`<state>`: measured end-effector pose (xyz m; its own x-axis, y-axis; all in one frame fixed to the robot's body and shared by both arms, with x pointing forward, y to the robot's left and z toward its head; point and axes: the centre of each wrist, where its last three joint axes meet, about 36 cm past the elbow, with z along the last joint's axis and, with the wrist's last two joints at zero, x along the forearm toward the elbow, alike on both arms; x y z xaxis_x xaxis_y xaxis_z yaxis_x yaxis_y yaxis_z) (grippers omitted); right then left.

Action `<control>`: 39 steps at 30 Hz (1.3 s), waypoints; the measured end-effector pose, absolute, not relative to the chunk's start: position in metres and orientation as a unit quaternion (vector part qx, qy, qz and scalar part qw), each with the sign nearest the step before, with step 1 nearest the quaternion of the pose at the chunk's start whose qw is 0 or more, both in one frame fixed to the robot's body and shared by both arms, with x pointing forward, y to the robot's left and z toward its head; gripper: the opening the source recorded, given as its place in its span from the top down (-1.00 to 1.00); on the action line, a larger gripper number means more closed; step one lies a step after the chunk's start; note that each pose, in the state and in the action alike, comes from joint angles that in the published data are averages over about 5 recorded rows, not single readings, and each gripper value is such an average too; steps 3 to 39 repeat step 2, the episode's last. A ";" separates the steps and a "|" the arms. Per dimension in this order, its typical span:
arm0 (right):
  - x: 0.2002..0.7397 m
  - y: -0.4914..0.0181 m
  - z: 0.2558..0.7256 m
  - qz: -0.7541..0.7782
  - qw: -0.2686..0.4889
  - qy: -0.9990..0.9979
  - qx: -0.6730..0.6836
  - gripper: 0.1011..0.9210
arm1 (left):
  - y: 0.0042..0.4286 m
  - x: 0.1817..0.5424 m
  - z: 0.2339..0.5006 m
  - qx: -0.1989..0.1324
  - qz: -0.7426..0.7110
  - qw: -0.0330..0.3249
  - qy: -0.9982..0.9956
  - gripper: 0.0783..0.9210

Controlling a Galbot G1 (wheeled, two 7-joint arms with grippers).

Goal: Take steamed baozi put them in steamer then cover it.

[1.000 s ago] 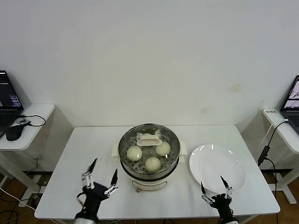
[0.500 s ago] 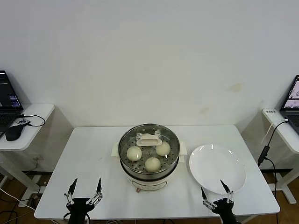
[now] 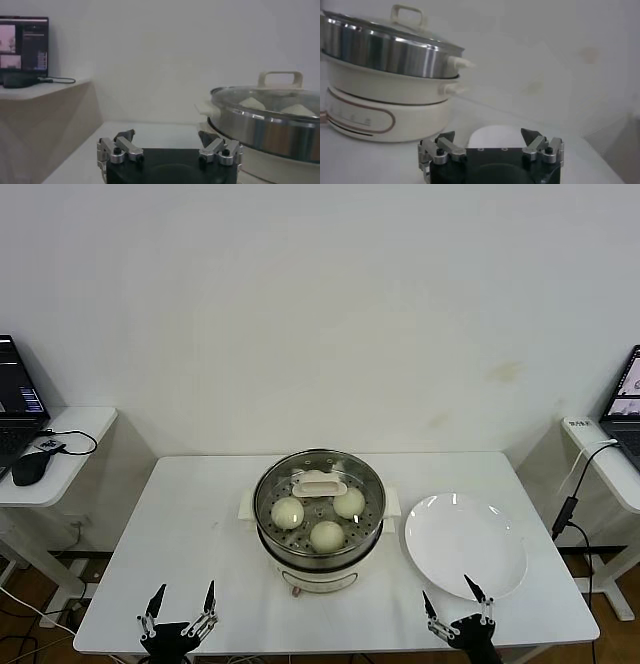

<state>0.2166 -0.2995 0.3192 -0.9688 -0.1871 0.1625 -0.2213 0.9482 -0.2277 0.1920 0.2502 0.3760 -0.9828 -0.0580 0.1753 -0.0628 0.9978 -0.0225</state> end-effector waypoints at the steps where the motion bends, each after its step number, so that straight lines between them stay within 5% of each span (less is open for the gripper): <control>1: 0.216 -0.299 0.320 0.123 0.070 -0.984 0.104 -0.76 | 0.250 0.192 0.376 0.030 0.014 0.088 -0.996 -0.77; 39: 0.216 -0.299 0.320 0.123 0.071 -0.984 0.104 -0.76 | 0.251 0.191 0.376 0.030 0.014 0.089 -0.995 -0.77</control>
